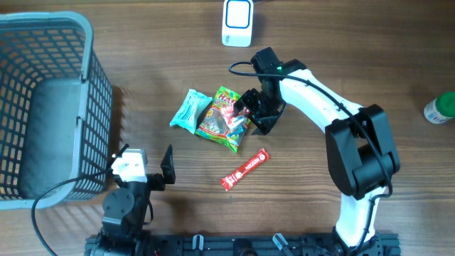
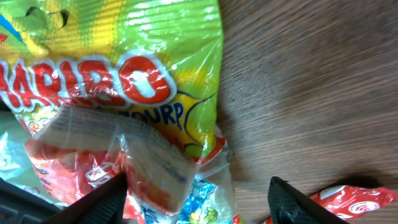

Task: Scan the item barcode
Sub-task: 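Reach the right gripper to the red box and grasp it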

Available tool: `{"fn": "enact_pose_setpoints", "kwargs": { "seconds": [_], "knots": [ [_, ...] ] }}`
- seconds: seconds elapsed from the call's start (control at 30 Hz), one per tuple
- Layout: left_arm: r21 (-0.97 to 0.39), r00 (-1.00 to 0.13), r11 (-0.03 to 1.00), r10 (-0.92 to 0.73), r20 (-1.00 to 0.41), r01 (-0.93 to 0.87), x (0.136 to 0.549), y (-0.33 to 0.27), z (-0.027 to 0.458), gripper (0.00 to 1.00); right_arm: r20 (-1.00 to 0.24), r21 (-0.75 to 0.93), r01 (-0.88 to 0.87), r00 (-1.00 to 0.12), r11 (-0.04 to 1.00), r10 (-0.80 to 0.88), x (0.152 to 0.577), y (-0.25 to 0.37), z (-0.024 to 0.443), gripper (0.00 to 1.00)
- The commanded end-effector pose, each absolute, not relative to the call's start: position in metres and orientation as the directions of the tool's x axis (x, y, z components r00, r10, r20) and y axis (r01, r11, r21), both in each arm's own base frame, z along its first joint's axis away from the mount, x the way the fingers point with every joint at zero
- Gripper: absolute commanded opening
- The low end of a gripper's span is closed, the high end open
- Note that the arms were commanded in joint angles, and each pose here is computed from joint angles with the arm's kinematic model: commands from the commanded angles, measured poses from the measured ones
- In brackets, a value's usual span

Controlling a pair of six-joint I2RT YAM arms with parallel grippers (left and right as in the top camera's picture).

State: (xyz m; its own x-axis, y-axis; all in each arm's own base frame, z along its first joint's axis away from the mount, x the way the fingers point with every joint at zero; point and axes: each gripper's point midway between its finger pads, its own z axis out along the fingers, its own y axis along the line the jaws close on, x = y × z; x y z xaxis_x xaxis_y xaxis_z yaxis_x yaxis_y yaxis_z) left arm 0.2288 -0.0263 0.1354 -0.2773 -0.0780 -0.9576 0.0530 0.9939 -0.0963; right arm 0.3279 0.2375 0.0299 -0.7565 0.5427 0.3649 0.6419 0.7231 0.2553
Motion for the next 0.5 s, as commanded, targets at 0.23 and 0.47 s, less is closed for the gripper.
{"fn": "enact_pose_setpoints", "kwargs": {
  "seconds": [0.23,0.47],
  "knots": [
    [-0.078,-0.27,0.996,-0.065,-0.961,0.04,0.229,-0.023,0.136,1.0,0.262,0.218,0.665,-0.745,0.714,0.613,0.34,0.223,0.011,0.04],
    [-0.078,-0.27,0.996,-0.065,-0.961,0.04,0.229,-0.023,0.136,1.0,0.255,0.363,0.514,-0.857,0.777,0.447,0.323,0.213,0.09,0.04]
  ]
}}
